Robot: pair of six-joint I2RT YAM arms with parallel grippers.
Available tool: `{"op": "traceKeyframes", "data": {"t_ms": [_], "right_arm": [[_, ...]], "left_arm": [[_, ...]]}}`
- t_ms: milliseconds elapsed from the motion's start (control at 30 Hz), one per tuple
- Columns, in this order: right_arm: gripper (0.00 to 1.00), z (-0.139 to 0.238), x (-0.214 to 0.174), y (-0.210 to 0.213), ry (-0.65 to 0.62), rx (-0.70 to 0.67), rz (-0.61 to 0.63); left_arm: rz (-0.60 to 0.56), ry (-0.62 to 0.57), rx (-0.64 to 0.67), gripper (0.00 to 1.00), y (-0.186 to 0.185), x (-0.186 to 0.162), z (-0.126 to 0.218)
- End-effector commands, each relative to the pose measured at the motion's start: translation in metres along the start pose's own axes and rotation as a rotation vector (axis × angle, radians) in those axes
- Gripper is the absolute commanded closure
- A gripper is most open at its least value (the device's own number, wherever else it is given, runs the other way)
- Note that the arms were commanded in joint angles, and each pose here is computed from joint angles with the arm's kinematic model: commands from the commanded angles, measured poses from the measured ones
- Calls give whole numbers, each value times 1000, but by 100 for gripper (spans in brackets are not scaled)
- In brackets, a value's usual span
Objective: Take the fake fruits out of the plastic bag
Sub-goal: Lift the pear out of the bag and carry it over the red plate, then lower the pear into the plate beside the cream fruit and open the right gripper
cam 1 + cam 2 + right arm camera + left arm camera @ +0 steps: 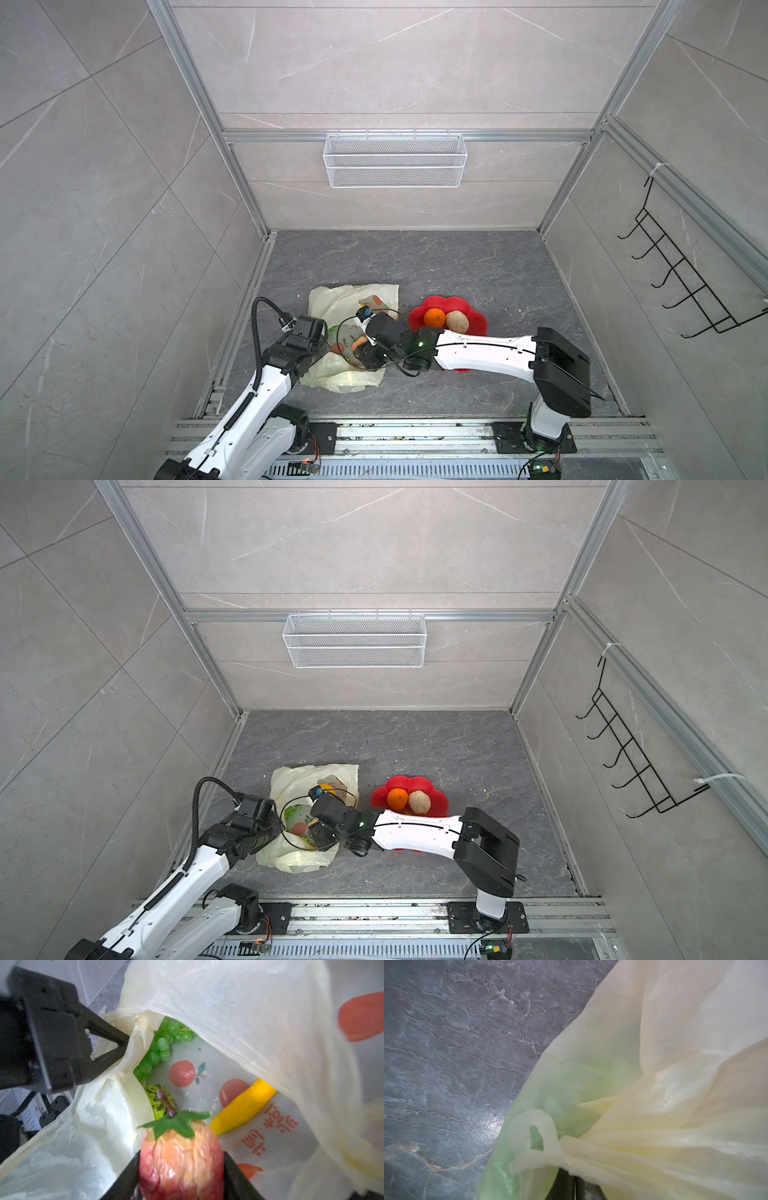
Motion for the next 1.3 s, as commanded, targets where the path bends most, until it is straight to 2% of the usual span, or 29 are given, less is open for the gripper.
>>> {"op": "traceKeyframes", "data": {"t_ms": [0,133,433,600,800,900,1267], "right_arm": [[45,27,10,4,-96,24,20],[45,53,16,-10,-182,-26,-10],[45,87,23,-37,-298,-101,-67],[46,108,24,-79,-347,-220,-142],[46,126,5,-148,-347,-377,-303],[46,132,-12,-174,-345,-386,-413],[46,139,-62,-227,-372,-505,-728]], "left_arm": [[25,-55,28,94,-1,14,7],[19,-52,24,94,-4,17,4],[6,-30,28,93,-9,18,-2],[4,-34,34,93,-6,16,-1],[1,-41,22,93,-6,15,-2],[-5,-38,7,93,-8,15,-4],[-7,-30,-7,93,-11,16,-6]]}}
Point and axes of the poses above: each gripper's point midway between its finger pads, its own z axis back along the fingers, its own y axis along the line the jaws close on, x = y × z, the point moved 7 cm from there along z, back along the fingers, and after that the axes turned 12 degrees about -z, right-handed, at the moved point
